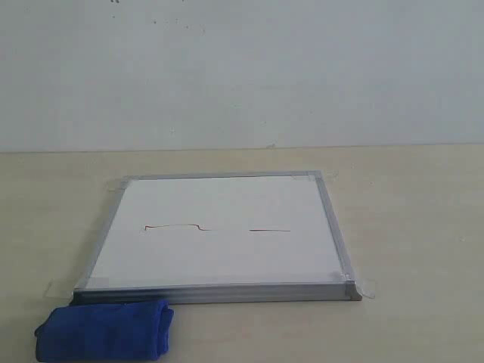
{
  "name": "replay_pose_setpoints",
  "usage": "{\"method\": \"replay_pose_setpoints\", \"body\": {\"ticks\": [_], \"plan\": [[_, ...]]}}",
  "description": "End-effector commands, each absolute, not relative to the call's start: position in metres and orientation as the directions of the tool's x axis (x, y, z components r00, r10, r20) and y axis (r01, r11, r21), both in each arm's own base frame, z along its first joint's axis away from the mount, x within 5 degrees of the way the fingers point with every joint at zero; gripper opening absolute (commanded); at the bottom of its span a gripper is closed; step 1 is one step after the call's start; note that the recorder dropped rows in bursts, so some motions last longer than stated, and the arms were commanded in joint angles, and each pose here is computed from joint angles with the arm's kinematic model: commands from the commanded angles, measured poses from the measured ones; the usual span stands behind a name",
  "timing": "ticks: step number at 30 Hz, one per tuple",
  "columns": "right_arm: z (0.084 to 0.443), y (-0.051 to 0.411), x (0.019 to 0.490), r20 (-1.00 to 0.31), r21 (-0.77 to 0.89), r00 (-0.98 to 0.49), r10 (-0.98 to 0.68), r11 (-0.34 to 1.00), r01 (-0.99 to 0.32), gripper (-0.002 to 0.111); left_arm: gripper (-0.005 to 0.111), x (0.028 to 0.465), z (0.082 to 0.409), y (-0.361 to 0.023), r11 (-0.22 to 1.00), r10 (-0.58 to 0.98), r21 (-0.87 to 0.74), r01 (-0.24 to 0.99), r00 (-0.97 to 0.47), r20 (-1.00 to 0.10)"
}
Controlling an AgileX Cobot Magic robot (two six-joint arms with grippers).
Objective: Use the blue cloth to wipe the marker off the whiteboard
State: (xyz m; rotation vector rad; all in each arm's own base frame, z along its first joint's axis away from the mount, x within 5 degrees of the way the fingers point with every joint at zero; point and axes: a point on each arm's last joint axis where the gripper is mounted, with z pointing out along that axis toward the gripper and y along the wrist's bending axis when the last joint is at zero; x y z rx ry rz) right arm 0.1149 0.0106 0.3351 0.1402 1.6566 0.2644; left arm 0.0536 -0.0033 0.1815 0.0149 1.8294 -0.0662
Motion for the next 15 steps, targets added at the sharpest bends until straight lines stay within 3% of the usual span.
{"method": "replay_pose_setpoints", "body": {"ticks": [1,3,4,6,12,15], "plan": [[0.313,0.016,0.152,-0.873,0.219,-0.445,0.199,0.976,0.007,0.000,0.004,0.054,0.183,-0.004,0.998,-0.033,-0.046,0.046,-0.248,-0.968],[0.308,0.024,0.169,-0.779,0.214,-0.610,0.147,0.976,-0.039,0.000,0.004,0.054,0.183,-0.004,0.998,-0.033,-0.046,0.046,-0.248,-0.968],[0.307,0.034,0.178,-0.717,0.213,-0.694,0.064,0.968,-0.131,0.000,0.004,0.054,0.183,-0.004,0.998,-0.033,-0.046,0.046,-0.248,-0.968],[0.305,0.043,0.186,-0.676,0.247,-0.737,0.009,0.945,-0.216,0.000,0.004,0.054,0.183,-0.004,0.998,-0.033,-0.046,0.046,-0.248,-0.968],[0.316,0.070,0.208,-0.690,0.361,-0.713,-0.121,0.797,-0.484,0.000,0.004,0.054,0.183,-0.004,0.998,-0.033,-0.046,0.046,-0.248,-0.968],[0.329,0.087,0.215,-0.763,0.424,-0.633,-0.131,0.637,-0.644,0.000,0.004,0.054,0.183,-0.004,0.998,-0.033,-0.046,0.046,-0.248,-0.968]]}}
